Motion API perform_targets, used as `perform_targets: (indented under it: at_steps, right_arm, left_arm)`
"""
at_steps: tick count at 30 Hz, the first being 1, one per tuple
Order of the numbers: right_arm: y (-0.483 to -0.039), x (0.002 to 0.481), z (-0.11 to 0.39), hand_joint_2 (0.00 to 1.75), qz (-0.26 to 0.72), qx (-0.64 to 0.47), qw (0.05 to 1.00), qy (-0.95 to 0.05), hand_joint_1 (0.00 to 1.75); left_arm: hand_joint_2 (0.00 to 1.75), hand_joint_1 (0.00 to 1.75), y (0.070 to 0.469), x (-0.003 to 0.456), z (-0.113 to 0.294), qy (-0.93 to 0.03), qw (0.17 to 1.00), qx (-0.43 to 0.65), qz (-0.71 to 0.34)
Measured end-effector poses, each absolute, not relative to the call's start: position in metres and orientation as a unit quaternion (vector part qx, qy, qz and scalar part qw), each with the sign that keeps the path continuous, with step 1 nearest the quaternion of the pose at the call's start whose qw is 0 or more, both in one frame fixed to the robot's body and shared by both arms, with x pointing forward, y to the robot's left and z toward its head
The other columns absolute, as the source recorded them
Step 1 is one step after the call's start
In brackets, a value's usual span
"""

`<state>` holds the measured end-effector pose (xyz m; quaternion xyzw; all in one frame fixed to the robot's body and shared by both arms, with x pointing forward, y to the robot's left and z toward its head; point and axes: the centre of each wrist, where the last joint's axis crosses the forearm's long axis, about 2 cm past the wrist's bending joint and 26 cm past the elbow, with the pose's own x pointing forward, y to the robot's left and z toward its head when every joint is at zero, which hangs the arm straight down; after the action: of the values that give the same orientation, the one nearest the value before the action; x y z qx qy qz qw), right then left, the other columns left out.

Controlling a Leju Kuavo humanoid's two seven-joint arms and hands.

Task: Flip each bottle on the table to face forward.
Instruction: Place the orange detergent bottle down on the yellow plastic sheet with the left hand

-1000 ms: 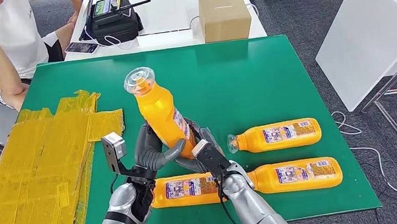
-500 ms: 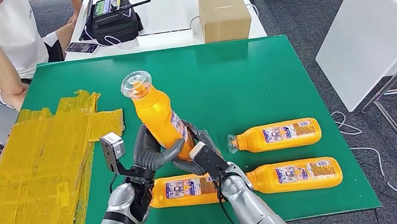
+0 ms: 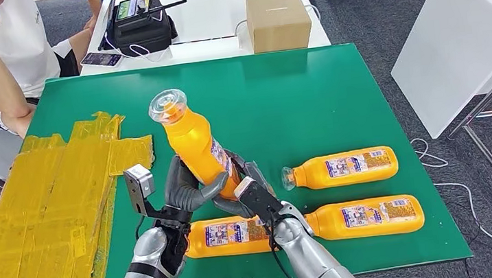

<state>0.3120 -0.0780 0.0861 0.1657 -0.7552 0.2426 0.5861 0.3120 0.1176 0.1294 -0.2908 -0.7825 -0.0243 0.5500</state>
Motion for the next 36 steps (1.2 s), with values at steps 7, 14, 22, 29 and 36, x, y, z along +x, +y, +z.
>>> perform_targets:
  at_steps: [7, 14, 22, 29, 36]
  right_arm:
    - [-0.0782, 0.3121, 0.0859, 1.75, 0.243, 0.165, 0.586, -0.755, 1.75]
    - [-0.0783, 0.3121, 0.0859, 1.75, 0.243, 0.165, 0.586, -0.755, 1.75]
    - [-0.0782, 0.3121, 0.0859, 1.75, 0.243, 0.165, 0.586, -0.755, 1.75]
    - [-0.0784, 0.3120, 0.0859, 1.75, 0.243, 0.155, 0.582, -0.760, 1.75]
    - [-0.0771, 0.3094, 0.0948, 1.75, 0.246, 0.119, 0.562, -0.781, 1.75]
  left_arm:
    - [1.75, 0.00, 0.1176, 0.3120, 0.1294, -0.782, 0.550, -0.291, -0.024]
    - [1.75, 0.00, 0.1176, 0.3120, 0.1294, -0.782, 0.550, -0.291, -0.024]
    - [1.75, 0.00, 0.1176, 0.3120, 0.1294, -0.783, 0.550, -0.291, -0.024]
    - [1.75, 1.75, 0.1180, 0.3122, 0.1294, -0.786, 0.546, -0.288, -0.014]
    - [1.75, 1.75, 0.1240, 0.3125, 0.1363, -0.799, 0.528, -0.287, 0.029]
